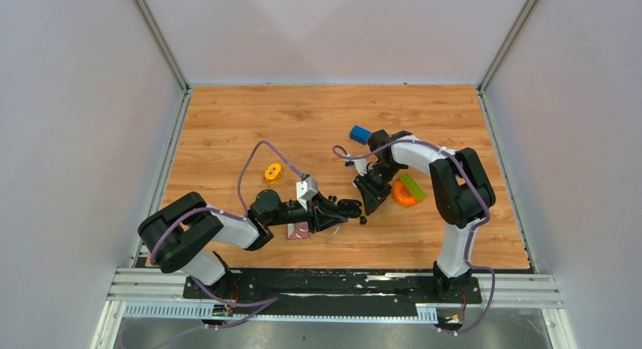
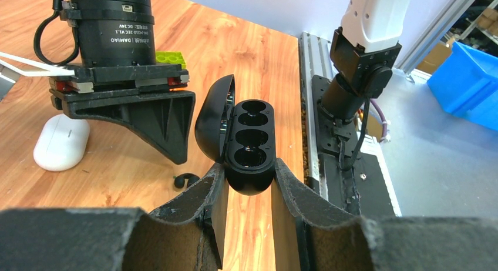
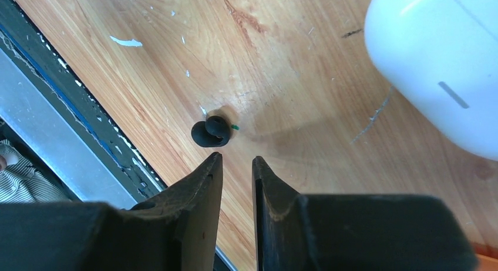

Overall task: Insert the wireless bluetooth earbuds into the charging case
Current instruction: Pick up the earbud from the center of the board.

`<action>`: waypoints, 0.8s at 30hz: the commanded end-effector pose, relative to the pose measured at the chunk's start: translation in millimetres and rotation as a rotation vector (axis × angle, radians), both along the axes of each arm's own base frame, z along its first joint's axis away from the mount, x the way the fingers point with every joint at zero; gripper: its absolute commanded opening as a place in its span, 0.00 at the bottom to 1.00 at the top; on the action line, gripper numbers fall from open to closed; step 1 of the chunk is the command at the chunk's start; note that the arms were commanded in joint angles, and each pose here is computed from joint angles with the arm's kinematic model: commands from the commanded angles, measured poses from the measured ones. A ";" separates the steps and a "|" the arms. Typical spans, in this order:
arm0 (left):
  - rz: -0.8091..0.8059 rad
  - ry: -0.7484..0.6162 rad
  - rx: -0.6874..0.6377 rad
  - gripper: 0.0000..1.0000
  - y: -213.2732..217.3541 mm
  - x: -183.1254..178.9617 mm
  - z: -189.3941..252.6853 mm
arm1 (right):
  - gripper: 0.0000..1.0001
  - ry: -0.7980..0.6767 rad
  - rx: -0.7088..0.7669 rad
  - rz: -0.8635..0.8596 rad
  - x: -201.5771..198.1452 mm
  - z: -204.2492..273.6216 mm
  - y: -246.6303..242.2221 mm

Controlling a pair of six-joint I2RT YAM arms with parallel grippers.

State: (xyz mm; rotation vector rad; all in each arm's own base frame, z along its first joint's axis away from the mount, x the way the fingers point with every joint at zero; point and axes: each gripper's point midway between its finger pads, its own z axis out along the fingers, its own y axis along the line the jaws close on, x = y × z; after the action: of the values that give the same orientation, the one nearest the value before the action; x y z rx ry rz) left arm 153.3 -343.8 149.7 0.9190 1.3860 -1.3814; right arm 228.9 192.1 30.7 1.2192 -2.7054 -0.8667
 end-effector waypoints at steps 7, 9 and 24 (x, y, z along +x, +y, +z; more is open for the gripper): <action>-0.005 -0.051 -0.048 0.00 -3.5 3.0 19.3 | 0.27 0.048 -0.012 0.049 -16.7 -8.5 4.0; -0.005 -0.052 -0.047 0.00 -3.6 3.2 19.3 | 0.27 0.049 -0.020 0.057 -18.5 -10.8 4.2; -0.010 -0.041 -0.041 0.00 -5.0 3.3 16.7 | 0.27 0.034 -0.057 0.097 -18.7 -19.0 13.7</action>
State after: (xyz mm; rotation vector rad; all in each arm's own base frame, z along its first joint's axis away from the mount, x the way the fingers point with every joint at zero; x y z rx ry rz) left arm 153.5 -344.2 148.5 0.9202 1.3938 -1.3815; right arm 201.9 199.7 20.2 1.2357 -2.5938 -0.8284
